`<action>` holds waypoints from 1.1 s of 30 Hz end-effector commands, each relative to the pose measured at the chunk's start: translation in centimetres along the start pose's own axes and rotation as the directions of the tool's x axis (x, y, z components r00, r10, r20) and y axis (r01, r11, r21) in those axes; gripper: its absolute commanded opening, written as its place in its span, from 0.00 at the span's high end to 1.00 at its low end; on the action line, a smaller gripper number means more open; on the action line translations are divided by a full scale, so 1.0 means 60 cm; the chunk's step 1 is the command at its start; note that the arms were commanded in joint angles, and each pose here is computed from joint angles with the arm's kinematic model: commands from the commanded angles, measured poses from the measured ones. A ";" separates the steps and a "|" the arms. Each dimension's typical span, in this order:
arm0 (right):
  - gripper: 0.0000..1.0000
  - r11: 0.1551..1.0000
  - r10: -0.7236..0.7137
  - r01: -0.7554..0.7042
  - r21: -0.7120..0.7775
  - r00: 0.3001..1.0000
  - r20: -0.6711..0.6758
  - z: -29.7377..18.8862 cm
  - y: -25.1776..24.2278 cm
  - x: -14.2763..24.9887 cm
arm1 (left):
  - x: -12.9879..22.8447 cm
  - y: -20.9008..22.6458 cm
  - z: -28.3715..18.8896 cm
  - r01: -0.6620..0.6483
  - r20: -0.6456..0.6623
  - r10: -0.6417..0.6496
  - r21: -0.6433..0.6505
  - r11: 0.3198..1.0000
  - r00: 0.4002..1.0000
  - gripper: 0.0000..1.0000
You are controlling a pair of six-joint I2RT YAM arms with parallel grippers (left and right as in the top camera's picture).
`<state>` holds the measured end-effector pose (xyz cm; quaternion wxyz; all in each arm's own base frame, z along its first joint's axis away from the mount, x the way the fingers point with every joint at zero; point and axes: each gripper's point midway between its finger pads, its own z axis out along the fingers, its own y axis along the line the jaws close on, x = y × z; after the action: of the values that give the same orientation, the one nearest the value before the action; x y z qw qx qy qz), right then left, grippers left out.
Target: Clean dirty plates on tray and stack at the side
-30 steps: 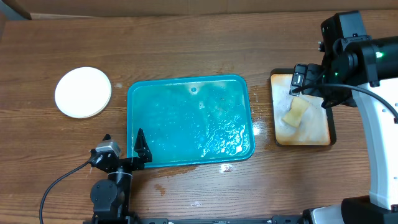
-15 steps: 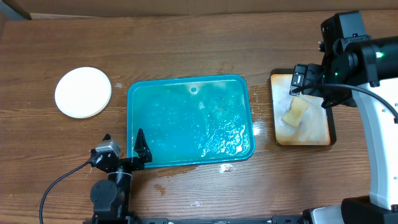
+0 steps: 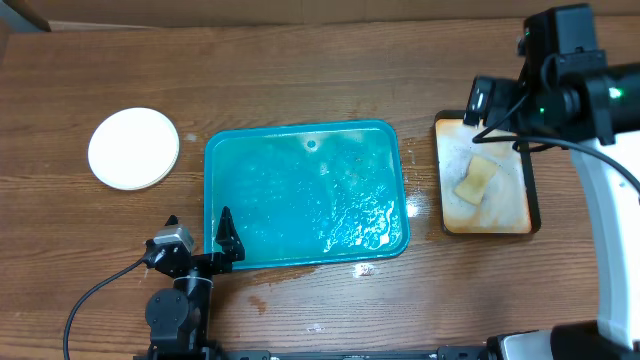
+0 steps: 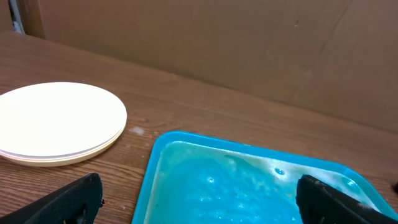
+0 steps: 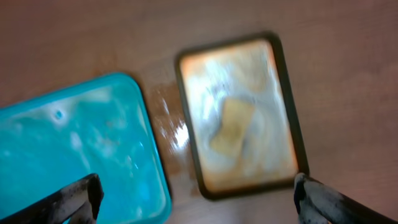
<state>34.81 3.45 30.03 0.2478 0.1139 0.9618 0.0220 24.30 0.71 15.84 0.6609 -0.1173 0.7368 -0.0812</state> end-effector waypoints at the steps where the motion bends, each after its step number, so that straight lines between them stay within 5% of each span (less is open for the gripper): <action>1: 0.00 0.995 0.022 -0.004 -0.095 0.982 0.188 -0.090 0.011 -0.027 | 0.004 0.005 0.001 0.003 0.007 -0.003 -0.008 1.000 1.000 0.00; 7: 0.00 0.985 0.078 0.002 -0.175 0.889 0.451 -0.207 0.000 -0.046 | 0.004 0.005 0.001 0.003 0.007 -0.003 -0.008 1.000 1.000 0.00; 15: 0.00 0.968 0.147 0.025 -0.250 0.751 0.644 -0.274 -0.039 0.031 | 0.004 0.005 0.001 0.003 0.007 -0.003 -0.008 1.000 1.000 0.00; 26: 0.00 0.934 0.272 0.001 -0.357 0.648 0.711 -0.173 -0.081 0.168 | 0.004 0.005 0.001 0.003 0.007 -0.003 -0.008 1.000 1.000 0.00; 33: 0.00 0.895 0.373 -0.067 -0.441 0.653 0.659 -0.070 -0.084 0.211 | 0.004 0.005 0.001 0.003 0.007 -0.003 -0.008 1.000 1.000 0.00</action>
<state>20.77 1.36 28.99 0.6295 0.1587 0.7420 0.1674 24.31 0.72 15.70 0.6602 -0.1176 0.7374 -0.0808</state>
